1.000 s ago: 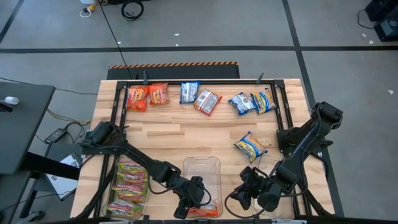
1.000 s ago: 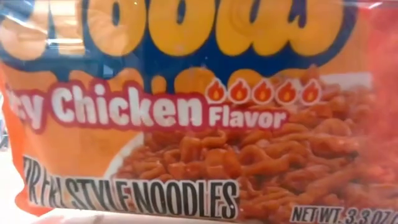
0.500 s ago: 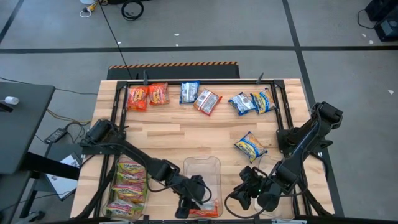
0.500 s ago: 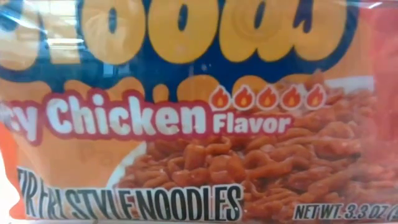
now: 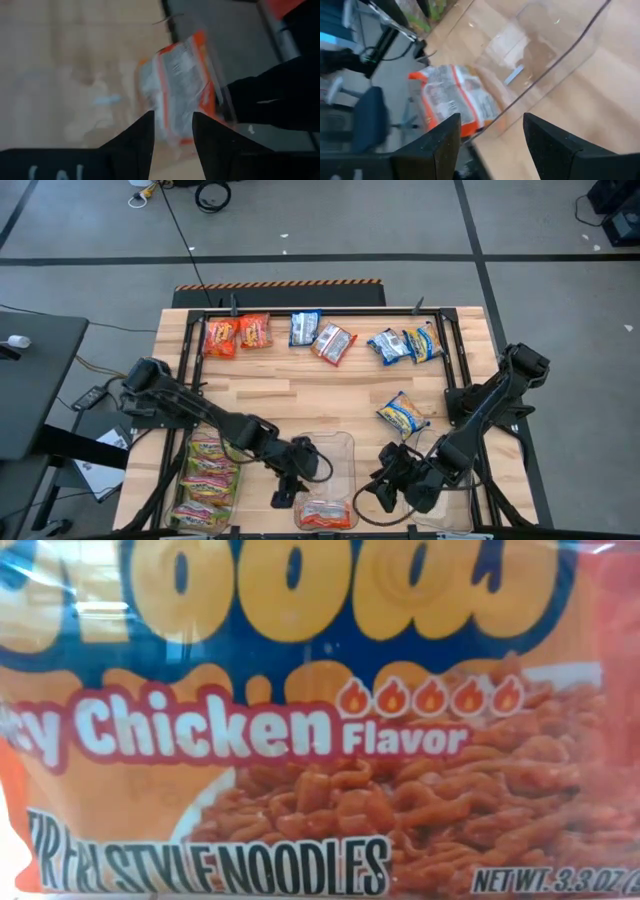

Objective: Sort Maruchan noodles
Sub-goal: Put the orange noodle pack into the middle transparent bin

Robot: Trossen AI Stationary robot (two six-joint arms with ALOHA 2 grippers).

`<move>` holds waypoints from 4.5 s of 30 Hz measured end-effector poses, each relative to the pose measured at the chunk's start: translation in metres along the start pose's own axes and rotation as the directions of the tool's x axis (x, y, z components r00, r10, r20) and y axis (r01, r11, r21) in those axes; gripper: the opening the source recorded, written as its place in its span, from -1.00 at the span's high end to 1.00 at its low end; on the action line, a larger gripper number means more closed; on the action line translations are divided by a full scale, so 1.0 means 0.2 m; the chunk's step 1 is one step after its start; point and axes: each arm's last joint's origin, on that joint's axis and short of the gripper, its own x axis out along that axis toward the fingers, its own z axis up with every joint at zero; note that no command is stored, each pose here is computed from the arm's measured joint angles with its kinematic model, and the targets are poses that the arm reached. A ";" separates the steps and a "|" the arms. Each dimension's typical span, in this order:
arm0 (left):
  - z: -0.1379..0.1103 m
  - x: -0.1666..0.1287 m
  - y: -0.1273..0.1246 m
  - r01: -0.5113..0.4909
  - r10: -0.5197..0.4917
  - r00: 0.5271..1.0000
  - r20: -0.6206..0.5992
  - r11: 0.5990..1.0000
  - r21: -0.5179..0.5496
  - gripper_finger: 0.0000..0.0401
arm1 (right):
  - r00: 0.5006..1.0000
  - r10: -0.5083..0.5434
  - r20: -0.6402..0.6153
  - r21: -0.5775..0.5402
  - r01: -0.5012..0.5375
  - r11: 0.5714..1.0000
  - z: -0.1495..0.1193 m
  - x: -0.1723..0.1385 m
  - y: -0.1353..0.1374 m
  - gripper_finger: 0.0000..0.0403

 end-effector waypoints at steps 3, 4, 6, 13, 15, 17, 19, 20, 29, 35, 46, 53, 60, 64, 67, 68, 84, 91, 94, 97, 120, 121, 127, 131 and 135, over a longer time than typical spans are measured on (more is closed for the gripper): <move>0.00 -0.13 0.01 -0.086 0.086 0.996 -0.004 0.996 -0.022 0.34 | 0.999 -0.039 0.005 -0.071 0.039 0.997 0.03 0.05 -0.02 -0.09; -0.01 -0.18 0.00 -0.117 0.117 0.993 -0.007 0.993 -0.021 0.34 | 0.999 -0.047 0.005 -0.086 0.047 0.995 0.04 0.06 -0.03 -0.09; -0.02 -0.26 0.00 -0.175 0.175 0.985 0.004 0.984 -0.023 0.34 | 0.998 -0.065 0.009 -0.107 0.065 0.992 0.08 0.07 -0.04 -0.09; -0.05 -0.43 0.05 -0.339 0.346 0.935 0.071 0.936 -0.092 0.34 | 0.994 -0.096 0.047 -0.157 0.102 0.982 0.20 0.12 -0.06 -0.09; -0.03 -0.45 0.09 -0.389 0.404 0.910 0.097 0.911 -0.138 0.34 | 0.992 -0.113 0.058 -0.152 0.120 0.981 0.25 0.14 -0.08 -0.09; -0.03 -0.46 0.14 -0.428 0.446 0.892 0.081 0.887 -0.173 0.34 | 0.992 -0.120 0.046 -0.134 0.125 0.983 0.32 0.15 -0.10 -0.09; -0.02 -0.47 0.19 -0.438 0.460 0.885 0.071 0.875 -0.208 0.31 | 0.992 -0.120 0.033 -0.153 0.124 0.981 0.41 0.16 -0.12 -0.08; -0.02 -0.48 0.21 -0.444 0.465 0.883 0.055 0.869 -0.216 0.29 | 0.992 -0.125 0.033 -0.170 0.129 0.977 0.46 0.16 -0.12 -0.07; 0.01 -0.56 0.39 -0.549 0.556 0.831 0.018 0.825 -0.134 0.14 | 0.915 -0.387 0.115 -0.381 0.401 0.833 0.96 0.14 -0.40 -0.05; -0.07 -0.72 0.44 -0.613 0.607 0.789 -0.093 0.771 -0.171 0.14 | 0.787 -0.561 0.255 -0.684 0.557 0.471 1.17 0.14 -0.64 -0.05; -0.20 -1.12 0.35 -0.666 0.761 0.648 0.030 0.585 -0.463 0.15 | 0.849 -0.436 0.300 -0.887 0.416 0.199 1.28 0.34 -1.06 -0.04; -0.25 -1.25 0.32 -0.678 0.821 0.560 0.110 0.531 -0.508 0.14 | 0.800 -0.568 0.194 -0.928 0.338 0.159 1.30 0.57 -1.16 -0.02; -0.29 -1.29 0.32 -0.730 0.844 0.533 0.064 0.497 -0.470 0.14 | 0.763 -0.605 0.226 -0.909 0.389 0.151 1.32 0.65 -1.17 0.16; -0.31 -1.30 0.33 -0.771 0.872 0.487 0.047 0.454 -0.447 0.14 | 0.777 -0.577 0.253 -0.867 0.446 0.221 1.33 0.66 -1.16 0.41; -0.31 -1.29 0.33 -0.784 0.872 0.486 0.048 0.460 -0.417 0.14 | 0.794 -0.550 0.260 -0.829 0.476 0.295 1.34 0.66 -1.15 0.67; -0.31 -1.29 0.33 -0.784 0.871 0.488 0.048 0.462 -0.415 0.14 | 0.803 -0.537 0.260 -0.811 0.483 0.331 1.34 0.66 -1.15 0.76; -0.27 -1.29 0.35 -0.822 0.855 0.515 0.063 0.513 -0.247 0.14 | 0.927 -0.328 0.184 -0.407 0.376 0.832 1.53 0.43 -0.74 0.98; -0.19 -1.26 0.44 -0.759 0.774 0.626 0.095 0.633 -0.152 0.13 | 0.968 -0.198 0.157 -0.267 0.234 0.935 1.63 0.35 -0.64 0.98; -0.16 -1.23 0.50 -0.699 0.707 0.702 0.090 0.707 -0.103 0.06 | 0.982 -0.148 0.116 -0.201 0.169 0.965 1.63 0.34 -0.64 0.98; -0.12 -1.21 0.57 -0.655 0.657 0.748 0.098 0.754 -0.057 -0.07 | 0.988 -0.123 0.092 -0.172 0.138 0.976 1.62 0.35 -0.64 0.98; -0.05 -0.46 0.93 -0.271 0.372 0.880 -0.297 0.905 0.328 -0.40 | 0.816 -0.558 -0.150 -0.397 0.467 0.790 1.28 0.18 -0.58 0.97; -0.05 -0.43 0.92 -0.270 0.378 0.876 -0.299 0.899 0.346 -0.39 | 0.794 -0.591 -0.145 -0.401 0.499 0.769 1.25 0.14 -0.56 0.97; -0.15 -0.27 0.97 -0.314 0.426 0.876 -0.226 0.860 0.403 -0.31 | 0.749 -0.658 -0.078 -0.312 0.609 0.730 1.10 -0.19 -0.44 0.97; -0.24 -0.17 0.97 -0.360 0.488 0.859 -0.153 0.789 0.498 -0.26 | 0.773 -0.634 0.011 -0.197 0.623 0.757 1.04 -0.37 -0.40 0.97; -0.24 -0.10 0.92 -0.375 0.480 0.877 -0.008 0.696 0.612 -0.25 | 0.785 -0.610 0.108 -0.093 0.619 0.780 1.02 -0.49 -0.38 0.97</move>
